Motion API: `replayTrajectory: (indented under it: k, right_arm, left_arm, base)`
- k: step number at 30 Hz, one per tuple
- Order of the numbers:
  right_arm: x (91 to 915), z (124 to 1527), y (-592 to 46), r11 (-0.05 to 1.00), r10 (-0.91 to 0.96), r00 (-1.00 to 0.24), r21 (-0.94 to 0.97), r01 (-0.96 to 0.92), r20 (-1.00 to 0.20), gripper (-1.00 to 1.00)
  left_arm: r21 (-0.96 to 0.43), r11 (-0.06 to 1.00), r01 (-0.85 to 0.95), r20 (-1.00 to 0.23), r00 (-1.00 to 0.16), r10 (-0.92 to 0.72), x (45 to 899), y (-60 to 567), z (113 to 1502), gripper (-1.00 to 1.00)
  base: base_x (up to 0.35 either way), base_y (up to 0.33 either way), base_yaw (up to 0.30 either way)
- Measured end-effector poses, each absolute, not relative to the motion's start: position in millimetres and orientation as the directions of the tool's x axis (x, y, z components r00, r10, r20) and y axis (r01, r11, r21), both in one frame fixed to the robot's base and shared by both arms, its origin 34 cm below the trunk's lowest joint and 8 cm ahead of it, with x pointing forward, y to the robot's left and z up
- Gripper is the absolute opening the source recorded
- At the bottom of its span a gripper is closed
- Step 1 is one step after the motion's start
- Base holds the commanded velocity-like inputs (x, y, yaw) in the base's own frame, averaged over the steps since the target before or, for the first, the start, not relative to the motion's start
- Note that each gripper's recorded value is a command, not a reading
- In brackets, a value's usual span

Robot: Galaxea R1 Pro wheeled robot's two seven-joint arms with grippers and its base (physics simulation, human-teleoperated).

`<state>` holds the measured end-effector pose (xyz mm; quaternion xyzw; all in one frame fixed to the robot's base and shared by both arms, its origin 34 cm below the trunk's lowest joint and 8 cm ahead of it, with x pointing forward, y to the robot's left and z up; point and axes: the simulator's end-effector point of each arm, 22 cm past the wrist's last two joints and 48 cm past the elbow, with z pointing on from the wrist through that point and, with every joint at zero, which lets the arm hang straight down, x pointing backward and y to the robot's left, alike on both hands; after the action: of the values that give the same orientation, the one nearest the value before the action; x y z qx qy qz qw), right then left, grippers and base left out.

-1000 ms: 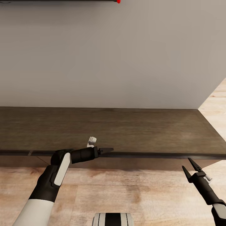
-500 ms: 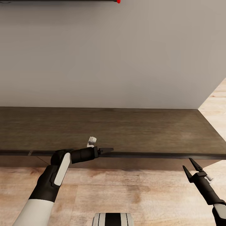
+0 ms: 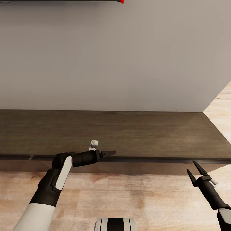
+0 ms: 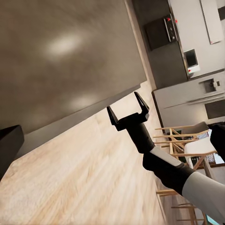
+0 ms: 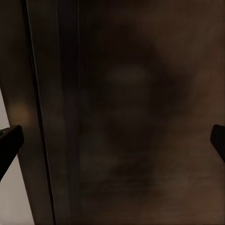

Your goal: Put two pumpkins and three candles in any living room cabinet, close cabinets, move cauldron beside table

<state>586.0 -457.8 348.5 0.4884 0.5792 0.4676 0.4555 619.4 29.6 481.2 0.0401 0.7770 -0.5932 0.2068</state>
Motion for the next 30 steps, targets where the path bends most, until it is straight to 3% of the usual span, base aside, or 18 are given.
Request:
replayTrajectory:
  k: [30]
  right_arm:
    - [586.6,350.4,-459.0,0.073,0.993,-0.102,0.988,0.134,-0.059,-1.0]
  left_arm:
    - [-0.905,0.292,0.308,-0.369,-0.911,-0.183,619.4,29.1,481.5,1.0]
  base:
    - [0.0,0.006,0.0]
